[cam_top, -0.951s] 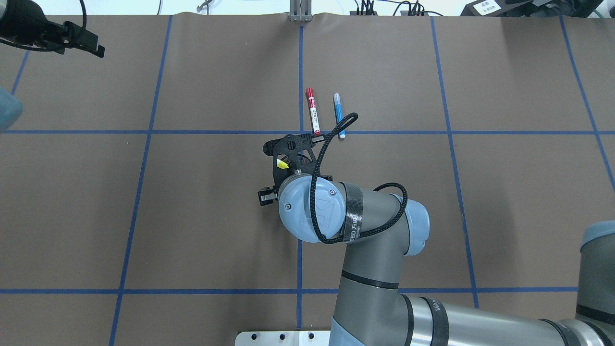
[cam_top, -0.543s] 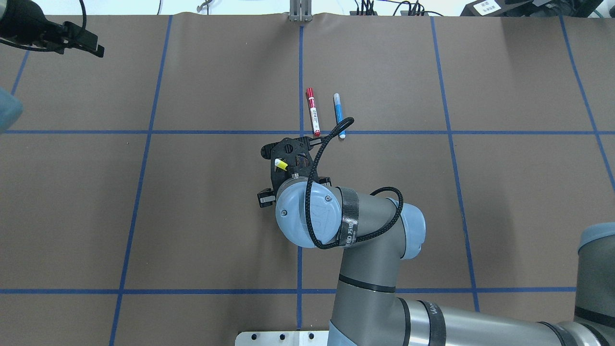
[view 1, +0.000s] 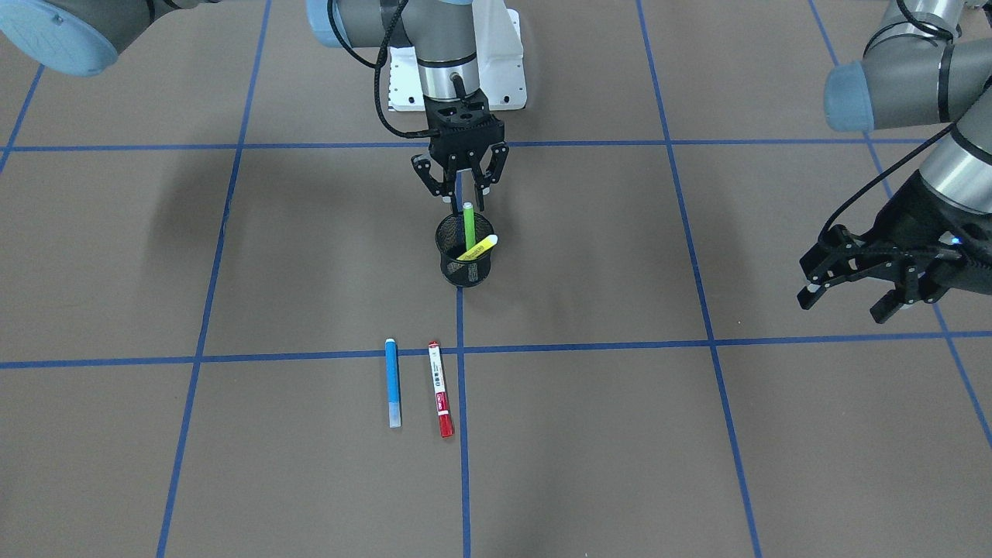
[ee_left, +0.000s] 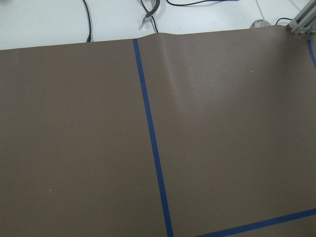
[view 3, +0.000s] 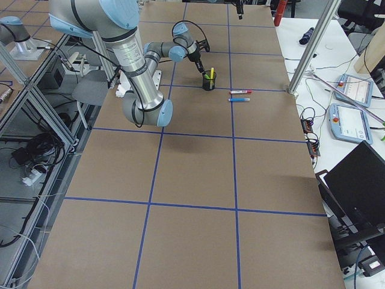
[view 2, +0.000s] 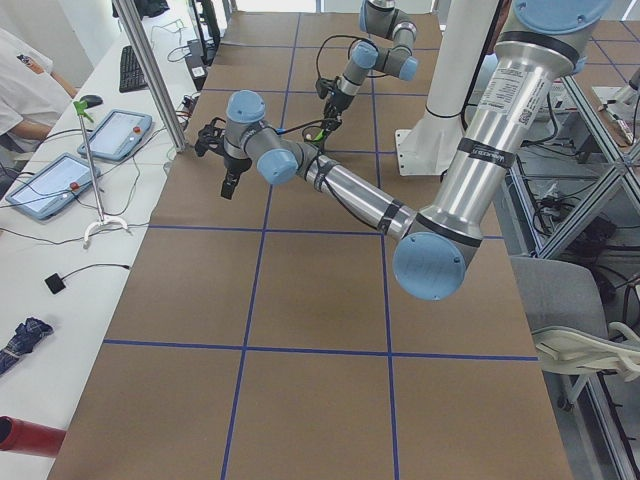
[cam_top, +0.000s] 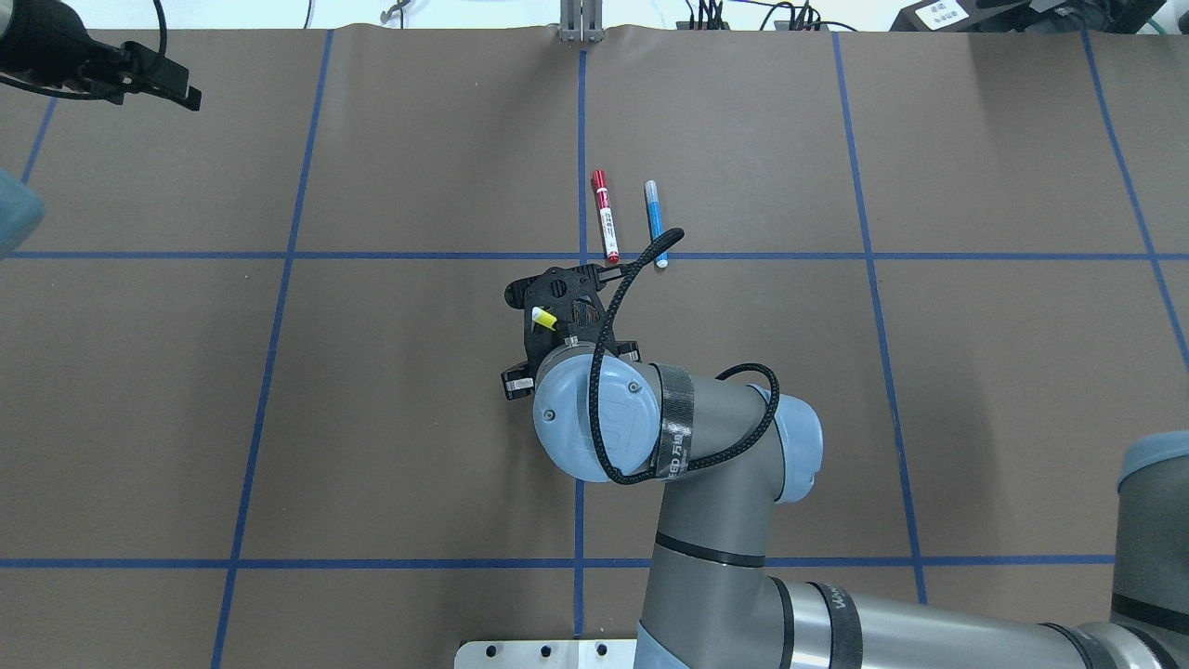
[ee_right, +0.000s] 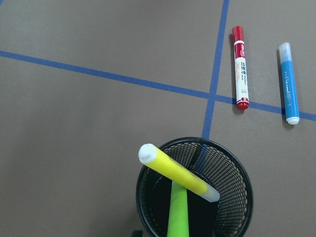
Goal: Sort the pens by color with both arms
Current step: 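Lower the right gripper over the cup toward the yellow highlighter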
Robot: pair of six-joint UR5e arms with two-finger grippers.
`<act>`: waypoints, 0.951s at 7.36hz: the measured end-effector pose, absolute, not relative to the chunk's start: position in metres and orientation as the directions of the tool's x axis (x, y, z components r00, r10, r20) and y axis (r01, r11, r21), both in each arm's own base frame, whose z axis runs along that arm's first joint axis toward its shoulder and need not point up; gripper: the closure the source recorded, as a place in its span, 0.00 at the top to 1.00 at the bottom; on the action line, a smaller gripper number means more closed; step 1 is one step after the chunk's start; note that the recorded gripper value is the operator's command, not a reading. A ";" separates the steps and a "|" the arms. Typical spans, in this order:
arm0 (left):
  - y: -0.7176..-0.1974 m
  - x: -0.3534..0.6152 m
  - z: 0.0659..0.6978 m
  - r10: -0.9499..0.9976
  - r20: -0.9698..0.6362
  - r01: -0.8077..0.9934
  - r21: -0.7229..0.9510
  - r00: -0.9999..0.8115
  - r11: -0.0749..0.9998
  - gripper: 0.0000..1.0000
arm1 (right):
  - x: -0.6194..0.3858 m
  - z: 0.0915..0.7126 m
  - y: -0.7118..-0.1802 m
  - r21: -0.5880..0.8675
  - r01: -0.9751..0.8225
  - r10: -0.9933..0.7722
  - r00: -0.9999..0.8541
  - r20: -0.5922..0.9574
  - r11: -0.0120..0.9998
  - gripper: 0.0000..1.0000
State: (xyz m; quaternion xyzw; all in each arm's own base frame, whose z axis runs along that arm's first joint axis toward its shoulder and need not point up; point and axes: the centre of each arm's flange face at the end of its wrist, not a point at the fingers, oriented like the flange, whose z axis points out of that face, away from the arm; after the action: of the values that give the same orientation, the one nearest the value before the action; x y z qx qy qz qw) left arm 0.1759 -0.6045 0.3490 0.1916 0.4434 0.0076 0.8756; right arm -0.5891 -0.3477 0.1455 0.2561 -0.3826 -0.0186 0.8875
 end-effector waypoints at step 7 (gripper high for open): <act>-0.605 0.176 0.349 0.175 -0.776 0.162 0.336 0.605 0.928 0.98 | -0.552 0.130 -0.341 0.475 -0.177 -0.227 0.703 0.674 0.862 0.00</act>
State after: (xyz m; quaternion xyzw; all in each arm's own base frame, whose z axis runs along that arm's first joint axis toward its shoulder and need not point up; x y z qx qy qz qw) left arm 0.1764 -0.6049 0.3486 0.1898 0.4442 0.0039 0.8756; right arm -0.5520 -0.3408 0.1299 0.2621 -0.3853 -0.0143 0.8847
